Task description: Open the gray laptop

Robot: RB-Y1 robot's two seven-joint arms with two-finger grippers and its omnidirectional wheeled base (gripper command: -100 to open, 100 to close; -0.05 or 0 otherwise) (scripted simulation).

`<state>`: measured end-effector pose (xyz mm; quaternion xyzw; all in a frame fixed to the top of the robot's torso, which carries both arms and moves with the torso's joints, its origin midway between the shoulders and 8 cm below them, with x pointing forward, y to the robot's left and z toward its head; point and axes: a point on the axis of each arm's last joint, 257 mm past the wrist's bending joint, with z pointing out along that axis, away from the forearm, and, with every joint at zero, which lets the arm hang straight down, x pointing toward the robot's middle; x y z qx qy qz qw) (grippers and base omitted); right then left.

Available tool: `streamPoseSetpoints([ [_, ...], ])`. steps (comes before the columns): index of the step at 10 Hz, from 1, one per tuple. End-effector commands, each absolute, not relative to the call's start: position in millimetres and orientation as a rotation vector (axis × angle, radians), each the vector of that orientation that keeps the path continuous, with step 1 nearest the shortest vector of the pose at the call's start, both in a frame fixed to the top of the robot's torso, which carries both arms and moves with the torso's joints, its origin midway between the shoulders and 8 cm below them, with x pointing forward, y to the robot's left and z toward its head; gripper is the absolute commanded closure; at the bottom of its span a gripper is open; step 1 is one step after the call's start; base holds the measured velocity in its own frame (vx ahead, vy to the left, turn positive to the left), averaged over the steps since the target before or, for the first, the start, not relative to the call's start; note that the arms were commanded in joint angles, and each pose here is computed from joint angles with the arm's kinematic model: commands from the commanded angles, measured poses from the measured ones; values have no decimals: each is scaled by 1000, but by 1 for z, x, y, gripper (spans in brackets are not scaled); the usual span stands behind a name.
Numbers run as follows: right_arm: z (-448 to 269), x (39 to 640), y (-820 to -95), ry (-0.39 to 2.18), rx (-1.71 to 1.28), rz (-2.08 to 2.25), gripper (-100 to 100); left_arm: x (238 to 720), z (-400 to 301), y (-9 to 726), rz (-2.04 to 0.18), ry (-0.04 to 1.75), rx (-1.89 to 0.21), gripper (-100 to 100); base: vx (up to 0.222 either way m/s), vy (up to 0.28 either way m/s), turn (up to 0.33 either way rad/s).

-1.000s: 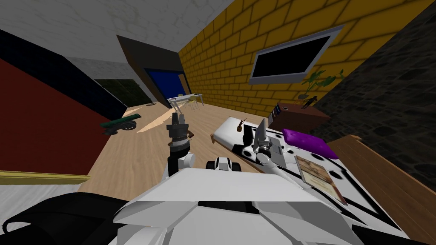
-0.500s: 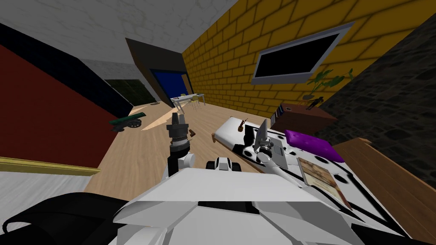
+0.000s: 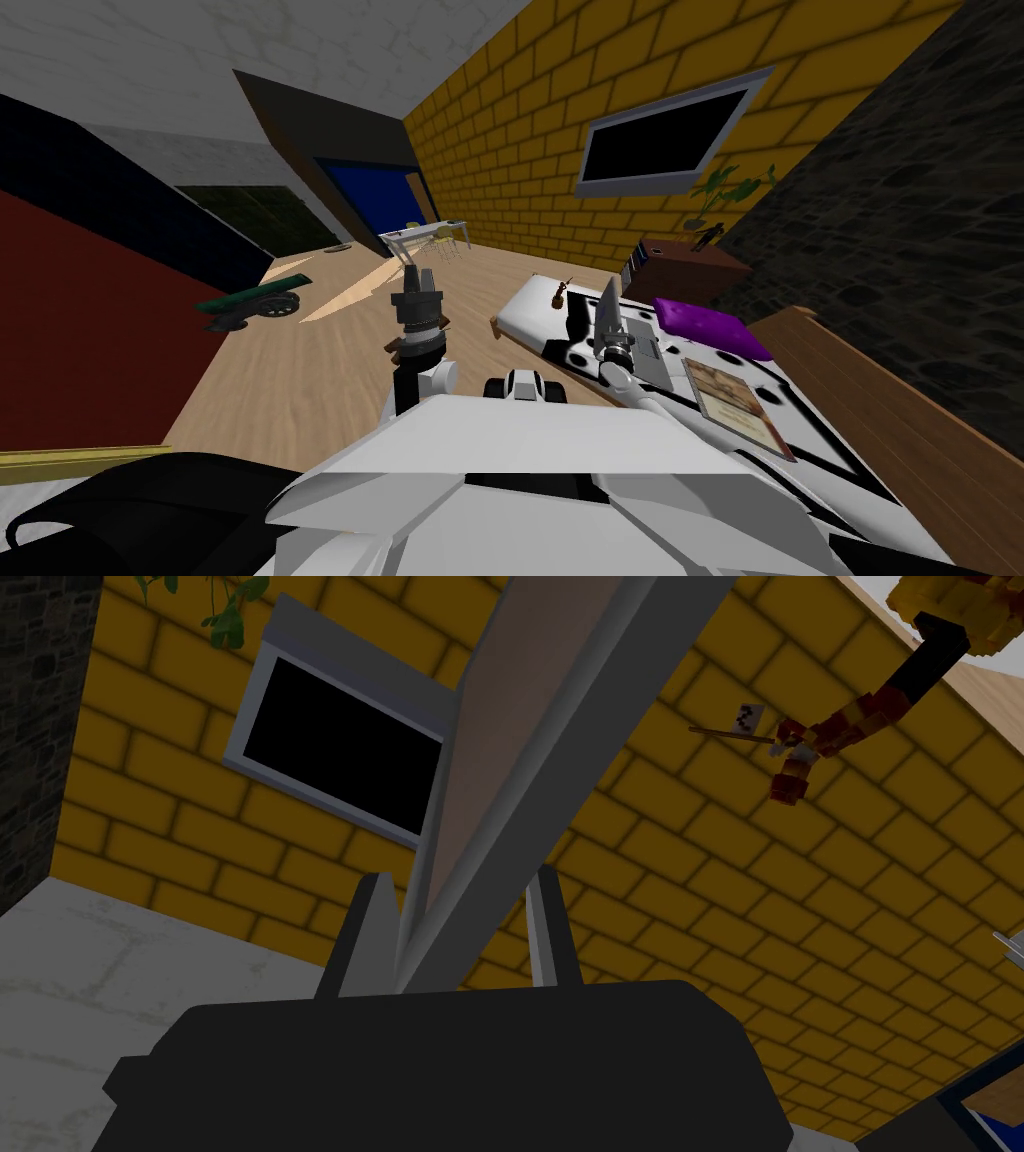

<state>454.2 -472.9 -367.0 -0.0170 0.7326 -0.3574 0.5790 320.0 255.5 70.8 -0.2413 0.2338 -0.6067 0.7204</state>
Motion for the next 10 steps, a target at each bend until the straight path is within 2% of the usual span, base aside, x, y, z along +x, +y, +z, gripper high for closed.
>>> streamPoseSetpoints([
  [1,-367,452,-449,1703,-87,-793,100,320,71,256,-1341,517,-533,0,76,31,-231],
  [4,-387,451,-467,1796,-23,-803,100,320,71,256,-1341,517,-533,0,33,-2,-118],
  [9,-407,449,-462,1876,-75,-795,100,320,71,256,-1341,517,-533,0,0,-8,-1],
  [10,-418,447,-469,1925,-10,-776,100,320,71,255,-1341,517,-533,0,30,-7,-184],
])
